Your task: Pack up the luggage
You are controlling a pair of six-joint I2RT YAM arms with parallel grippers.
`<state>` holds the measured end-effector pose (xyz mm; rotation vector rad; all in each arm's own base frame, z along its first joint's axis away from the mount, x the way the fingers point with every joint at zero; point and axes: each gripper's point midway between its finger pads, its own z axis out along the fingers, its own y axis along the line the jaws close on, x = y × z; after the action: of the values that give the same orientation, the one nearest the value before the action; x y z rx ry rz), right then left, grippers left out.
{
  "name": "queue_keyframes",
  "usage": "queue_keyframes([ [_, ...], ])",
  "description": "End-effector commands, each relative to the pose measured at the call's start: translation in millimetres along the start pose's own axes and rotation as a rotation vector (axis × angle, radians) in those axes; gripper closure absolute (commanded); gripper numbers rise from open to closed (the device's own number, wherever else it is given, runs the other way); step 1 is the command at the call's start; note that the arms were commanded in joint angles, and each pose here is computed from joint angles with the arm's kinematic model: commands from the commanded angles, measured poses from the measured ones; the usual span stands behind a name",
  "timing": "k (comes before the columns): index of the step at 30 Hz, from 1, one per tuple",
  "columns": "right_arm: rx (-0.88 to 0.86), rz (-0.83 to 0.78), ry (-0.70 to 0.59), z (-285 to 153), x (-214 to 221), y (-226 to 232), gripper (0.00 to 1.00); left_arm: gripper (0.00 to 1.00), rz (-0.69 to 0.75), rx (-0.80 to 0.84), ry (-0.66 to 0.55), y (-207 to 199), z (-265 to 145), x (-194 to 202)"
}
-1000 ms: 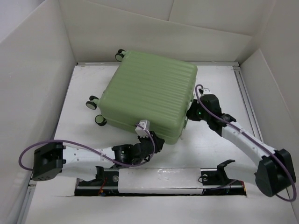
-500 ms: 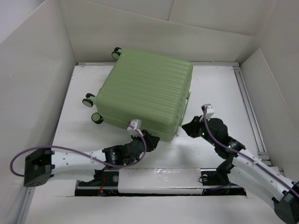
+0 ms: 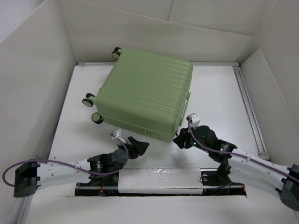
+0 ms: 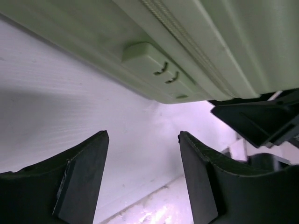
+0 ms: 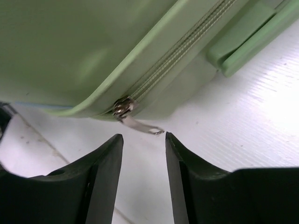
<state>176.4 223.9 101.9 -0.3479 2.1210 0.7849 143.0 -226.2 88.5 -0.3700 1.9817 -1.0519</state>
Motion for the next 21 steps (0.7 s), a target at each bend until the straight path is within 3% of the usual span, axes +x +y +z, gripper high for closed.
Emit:
queue_keyframes([
  [1,0.018,-0.061,-0.108,4.4,-39.2,7.9,0.52,0.41,0.034,-0.036,-0.069,-3.7,12.6,-20.9],
  [5,0.053,-0.109,-0.114,7.5,-45.0,2.7,0.51,0.40,0.053,-0.038,-0.055,2.6,36.8,-39.6],
  [6,0.053,-0.109,-0.114,7.5,-45.0,2.6,0.51,0.40,0.038,0.036,-0.024,-12.4,38.9,-39.6],
  [13,-0.033,-0.231,-0.134,10.0,-60.7,21.9,0.51,0.38,0.073,0.124,-0.033,-27.0,42.7,-50.0],
  [21,-0.081,-0.290,-0.197,2.8,-71.5,30.0,0.60,0.40,0.107,0.171,-0.014,-38.2,44.1,-47.6],
])
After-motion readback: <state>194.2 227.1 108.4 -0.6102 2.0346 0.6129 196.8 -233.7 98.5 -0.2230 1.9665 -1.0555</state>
